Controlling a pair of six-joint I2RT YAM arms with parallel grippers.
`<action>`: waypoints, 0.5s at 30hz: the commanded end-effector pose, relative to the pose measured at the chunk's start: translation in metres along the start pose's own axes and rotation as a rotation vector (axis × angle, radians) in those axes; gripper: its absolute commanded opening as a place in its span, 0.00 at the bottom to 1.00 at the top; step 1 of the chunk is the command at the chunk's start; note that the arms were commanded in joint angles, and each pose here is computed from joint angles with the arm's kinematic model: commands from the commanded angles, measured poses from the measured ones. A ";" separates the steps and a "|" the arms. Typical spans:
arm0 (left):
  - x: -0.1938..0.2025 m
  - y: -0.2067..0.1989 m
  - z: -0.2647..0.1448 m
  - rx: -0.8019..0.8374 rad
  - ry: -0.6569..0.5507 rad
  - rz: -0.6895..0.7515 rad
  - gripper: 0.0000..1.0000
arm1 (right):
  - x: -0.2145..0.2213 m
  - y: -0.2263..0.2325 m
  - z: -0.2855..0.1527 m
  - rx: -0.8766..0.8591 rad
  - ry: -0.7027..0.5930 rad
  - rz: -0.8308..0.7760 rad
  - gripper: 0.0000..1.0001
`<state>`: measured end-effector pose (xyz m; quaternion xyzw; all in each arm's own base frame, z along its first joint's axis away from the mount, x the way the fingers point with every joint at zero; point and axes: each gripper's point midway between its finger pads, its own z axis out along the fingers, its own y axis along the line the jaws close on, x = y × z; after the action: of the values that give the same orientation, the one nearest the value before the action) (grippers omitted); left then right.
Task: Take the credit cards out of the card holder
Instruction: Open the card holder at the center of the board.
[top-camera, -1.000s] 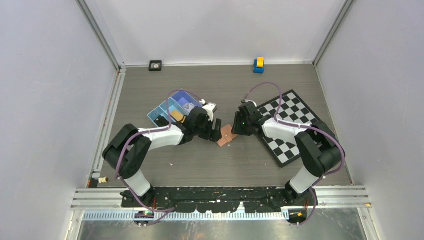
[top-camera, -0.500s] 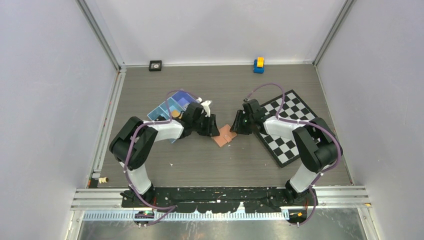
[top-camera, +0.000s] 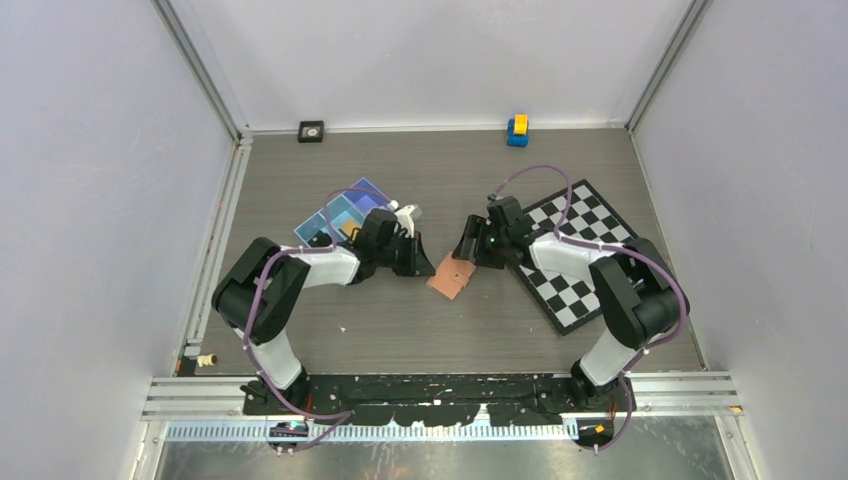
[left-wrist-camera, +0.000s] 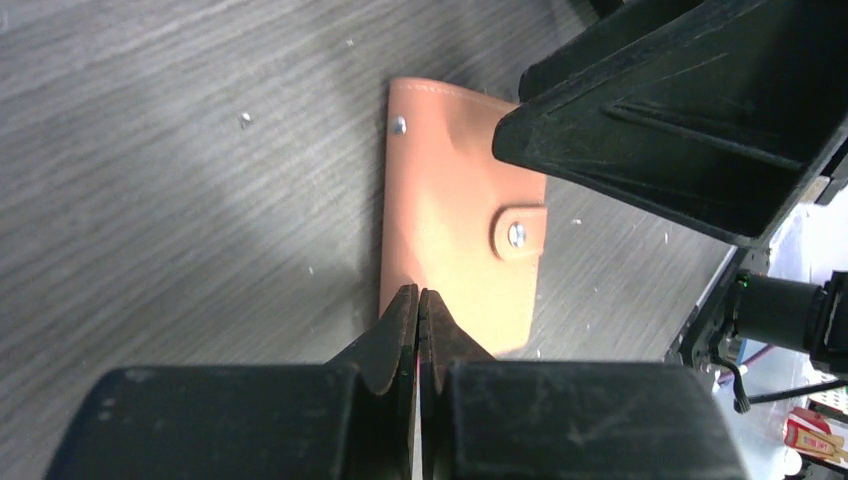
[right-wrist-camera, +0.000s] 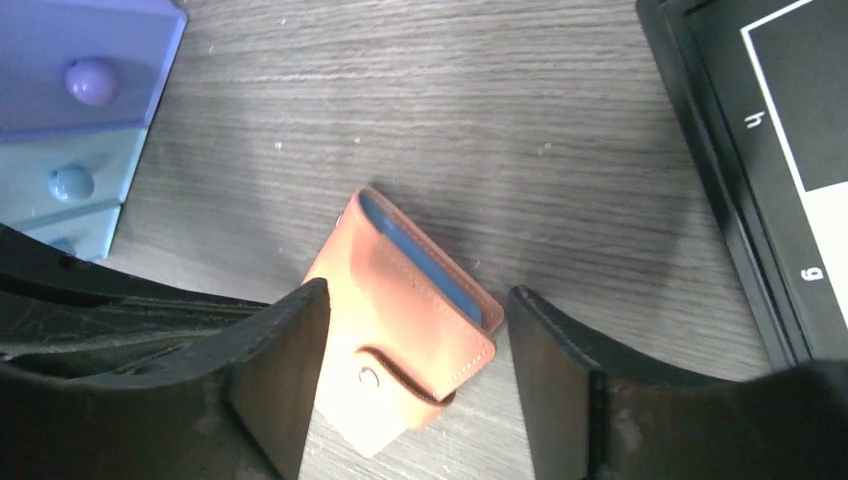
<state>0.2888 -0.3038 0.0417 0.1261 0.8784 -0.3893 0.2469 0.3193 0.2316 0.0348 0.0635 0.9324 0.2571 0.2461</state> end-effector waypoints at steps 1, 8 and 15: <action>-0.025 -0.022 -0.020 0.044 -0.124 0.046 0.00 | -0.013 0.014 -0.022 -0.037 -0.076 0.003 0.75; -0.017 0.000 -0.020 -0.094 -0.055 -0.005 0.27 | -0.007 0.020 -0.036 0.016 -0.100 0.047 0.81; -0.002 0.003 -0.002 -0.080 0.057 -0.069 0.43 | 0.015 0.025 -0.016 0.009 -0.021 0.162 0.69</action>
<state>0.2954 -0.2950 0.0487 0.1010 0.8945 -0.3568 0.2498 0.2954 0.2429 0.0573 0.1031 0.9258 0.2652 0.2489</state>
